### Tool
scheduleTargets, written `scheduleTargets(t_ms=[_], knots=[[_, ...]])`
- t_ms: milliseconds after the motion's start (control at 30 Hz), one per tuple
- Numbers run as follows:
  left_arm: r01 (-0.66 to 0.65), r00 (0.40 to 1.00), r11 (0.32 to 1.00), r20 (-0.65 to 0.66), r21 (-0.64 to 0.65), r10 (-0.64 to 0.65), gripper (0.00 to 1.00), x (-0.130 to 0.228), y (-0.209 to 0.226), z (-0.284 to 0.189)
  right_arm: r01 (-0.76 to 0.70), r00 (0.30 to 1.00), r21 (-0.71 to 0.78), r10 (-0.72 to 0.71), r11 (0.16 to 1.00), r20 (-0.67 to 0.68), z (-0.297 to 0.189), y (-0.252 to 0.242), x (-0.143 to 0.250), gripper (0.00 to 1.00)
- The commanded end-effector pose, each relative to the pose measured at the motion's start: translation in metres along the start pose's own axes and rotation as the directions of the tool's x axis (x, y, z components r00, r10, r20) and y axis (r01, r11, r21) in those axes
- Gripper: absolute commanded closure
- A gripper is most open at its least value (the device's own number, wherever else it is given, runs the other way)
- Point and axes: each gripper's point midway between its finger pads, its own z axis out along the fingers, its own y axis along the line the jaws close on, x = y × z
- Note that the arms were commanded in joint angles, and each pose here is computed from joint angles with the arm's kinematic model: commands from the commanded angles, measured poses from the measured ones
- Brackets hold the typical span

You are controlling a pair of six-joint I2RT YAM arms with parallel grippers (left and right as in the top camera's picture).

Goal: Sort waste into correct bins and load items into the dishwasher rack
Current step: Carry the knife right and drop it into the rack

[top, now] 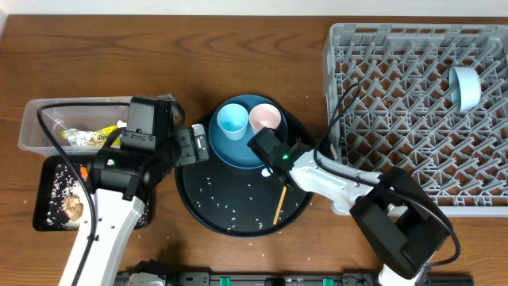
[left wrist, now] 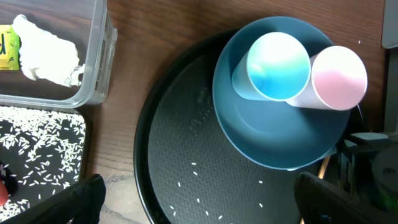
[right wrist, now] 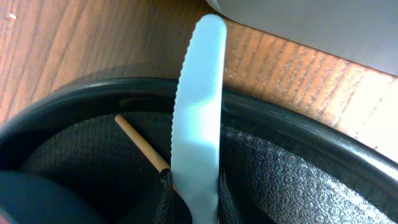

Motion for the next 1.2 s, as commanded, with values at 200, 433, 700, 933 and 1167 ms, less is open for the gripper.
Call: scheduleTargets(t_ms=[200,433,700,933,1167], knots=[[0.011,1.000,1.000,0.016,-0.013,-0.011,0.02,-0.004,0.002,-0.003,0.045,0.999,0.064,-0.046,0.997,0.017,0.018,-0.019,0.001,0.99],[0.011,1.000,1.000,0.015,-0.012,-0.011,0.02,-0.004,0.002,-0.002,0.175,0.980,-0.006,-0.173,0.985,0.093,0.002,0.001,-0.018,0.99],[0.011,1.000,1.000,0.015,-0.012,-0.011,0.02,-0.004,0.002,-0.002,0.368,0.928,-0.161,-0.352,0.916,0.121,-0.050,0.044,-0.036,0.99],[0.011,1.000,1.000,0.015,-0.013,-0.011,0.02,-0.004,0.002,-0.002,0.659,0.750,-0.271,-0.638,0.702,0.174,-0.108,0.064,-0.051,0.99],[0.011,1.000,1.000,0.016,-0.012,-0.011,0.02,-0.004,0.002,-0.003,0.874,0.447,-0.339,-0.850,0.348,0.279,-0.147,0.075,-0.092,0.99]])
